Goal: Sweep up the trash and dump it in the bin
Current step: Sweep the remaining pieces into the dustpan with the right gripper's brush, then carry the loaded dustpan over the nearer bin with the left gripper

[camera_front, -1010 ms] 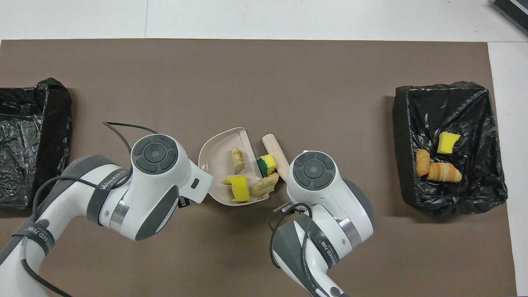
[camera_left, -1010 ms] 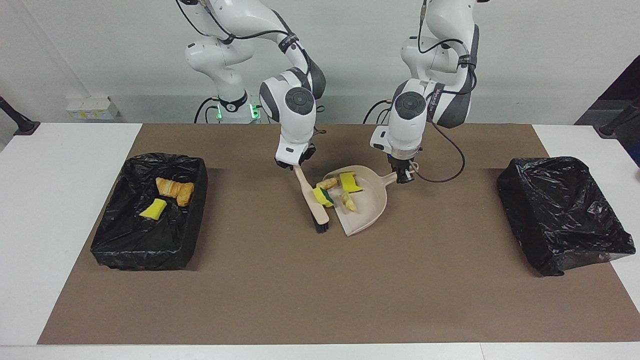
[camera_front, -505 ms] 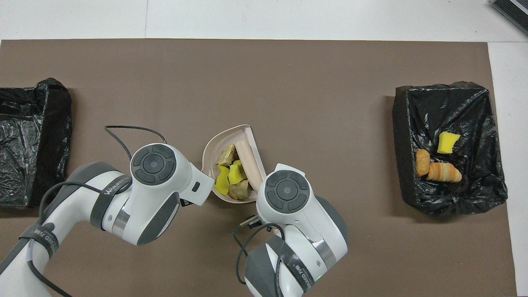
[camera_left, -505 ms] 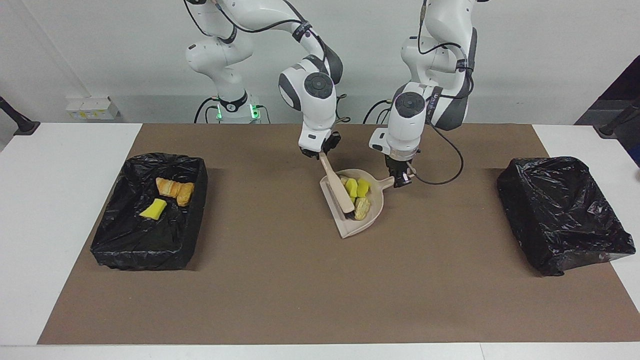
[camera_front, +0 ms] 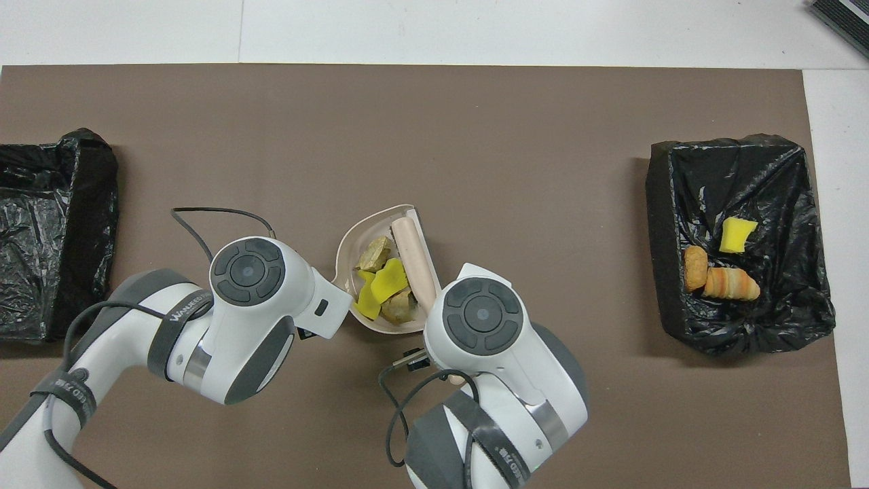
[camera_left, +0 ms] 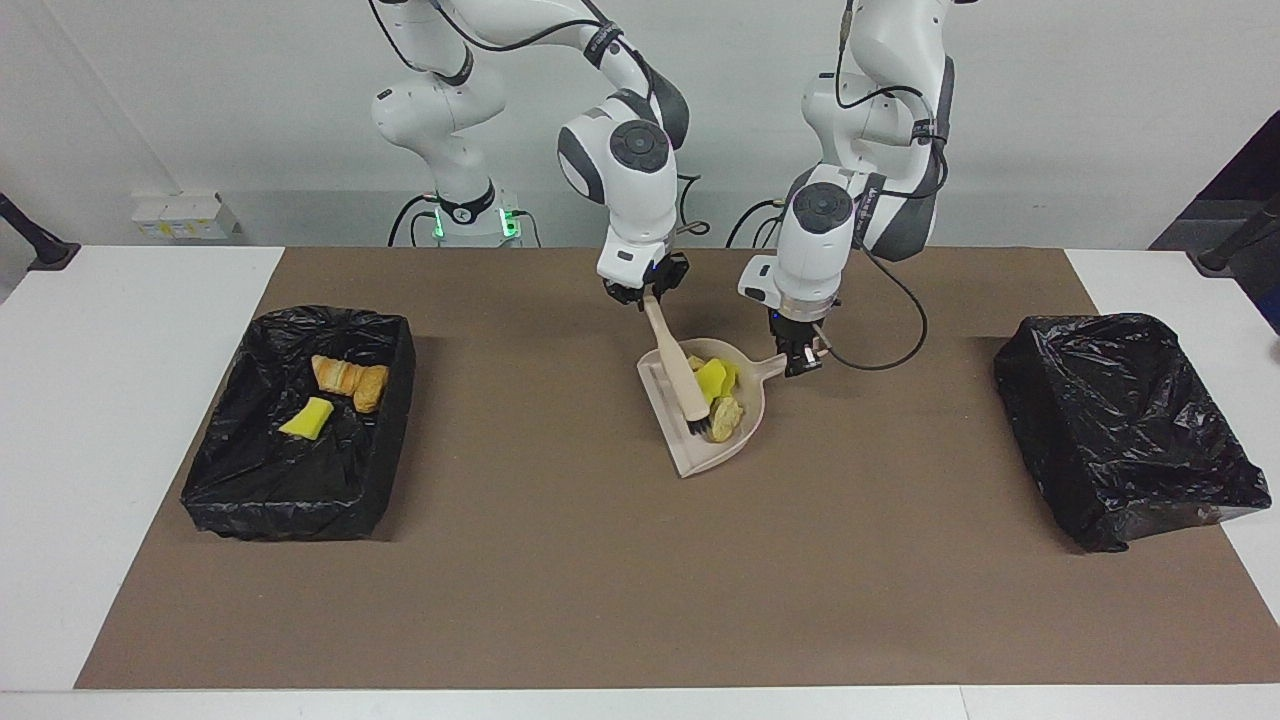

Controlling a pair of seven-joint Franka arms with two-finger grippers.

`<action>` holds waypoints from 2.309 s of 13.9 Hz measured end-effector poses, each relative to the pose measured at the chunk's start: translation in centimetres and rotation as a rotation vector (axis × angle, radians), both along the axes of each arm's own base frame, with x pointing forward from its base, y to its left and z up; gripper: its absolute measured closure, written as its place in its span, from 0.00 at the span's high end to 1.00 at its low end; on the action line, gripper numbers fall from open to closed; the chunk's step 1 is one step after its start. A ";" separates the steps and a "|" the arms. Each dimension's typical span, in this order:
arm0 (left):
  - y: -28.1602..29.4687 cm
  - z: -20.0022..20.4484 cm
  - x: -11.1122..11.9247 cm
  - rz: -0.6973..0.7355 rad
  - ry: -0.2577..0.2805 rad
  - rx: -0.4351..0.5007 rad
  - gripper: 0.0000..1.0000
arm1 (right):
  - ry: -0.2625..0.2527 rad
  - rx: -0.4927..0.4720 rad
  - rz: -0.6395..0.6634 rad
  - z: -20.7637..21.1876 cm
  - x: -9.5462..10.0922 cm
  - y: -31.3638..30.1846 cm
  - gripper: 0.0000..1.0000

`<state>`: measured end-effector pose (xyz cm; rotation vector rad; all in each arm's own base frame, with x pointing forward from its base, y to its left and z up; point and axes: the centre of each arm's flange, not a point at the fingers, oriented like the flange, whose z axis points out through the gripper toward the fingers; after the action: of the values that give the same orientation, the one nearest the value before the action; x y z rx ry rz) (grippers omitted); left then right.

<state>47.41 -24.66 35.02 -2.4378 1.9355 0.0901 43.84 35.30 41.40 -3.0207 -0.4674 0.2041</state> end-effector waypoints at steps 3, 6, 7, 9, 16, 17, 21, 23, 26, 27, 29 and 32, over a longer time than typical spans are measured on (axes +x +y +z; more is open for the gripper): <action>1.0 0.0 0.7 0.005 0.006 -0.039 0.32 | -0.006 -0.002 -0.040 3.0 0.5 -2.6 0.26; 2.1 0.1 1.8 0.021 -0.017 -0.083 0.32 | -0.018 -0.005 -0.101 4.2 0.5 -3.4 0.26; 2.5 0.1 2.2 0.028 -0.027 -0.101 0.32 | -0.020 -0.010 -0.107 4.2 0.5 -3.4 0.26; 4.1 0.6 3.3 0.040 -0.039 -0.131 0.32 | -0.026 -0.021 -0.117 4.2 0.3 -3.2 0.26; 15.3 8.8 9.8 0.004 0.019 -0.142 0.32 | -0.030 -0.025 -0.124 4.3 -0.1 -2.5 0.26; 17.4 10.3 10.9 0.009 0.021 -0.145 0.32 | -0.032 -0.024 -0.133 4.3 -0.3 -2.2 0.26; 27.2 13.3 13.6 -0.012 -0.015 -0.148 0.32 | -0.041 -0.029 -0.228 4.1 -2.9 1.4 0.26; 32.4 13.3 14.1 -0.042 -0.019 -0.116 0.32 | -0.037 -0.038 -0.272 3.3 -5.9 4.8 0.26; 40.7 13.8 14.0 -0.084 -0.030 -0.078 0.32 | -0.024 -0.068 -0.313 1.6 -11.1 8.9 0.26; 43.6 14.3 13.5 -0.126 -0.030 -0.060 0.32 | -0.018 -0.084 -0.330 1.1 -12.9 9.9 0.26; 49.4 15.6 12.5 -0.230 -0.023 0.002 0.32 | -0.007 -0.122 -0.336 0.0 -16.8 11.7 0.26; 57.3 17.9 11.2 -0.325 -0.025 0.097 0.32 | 0.002 -0.181 -0.277 -2.4 -22.6 13.0 0.26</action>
<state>58.65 32.62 52.95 -2.0254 2.2277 0.1400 21.22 48.34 39.01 -3.2139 -0.0268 0.2415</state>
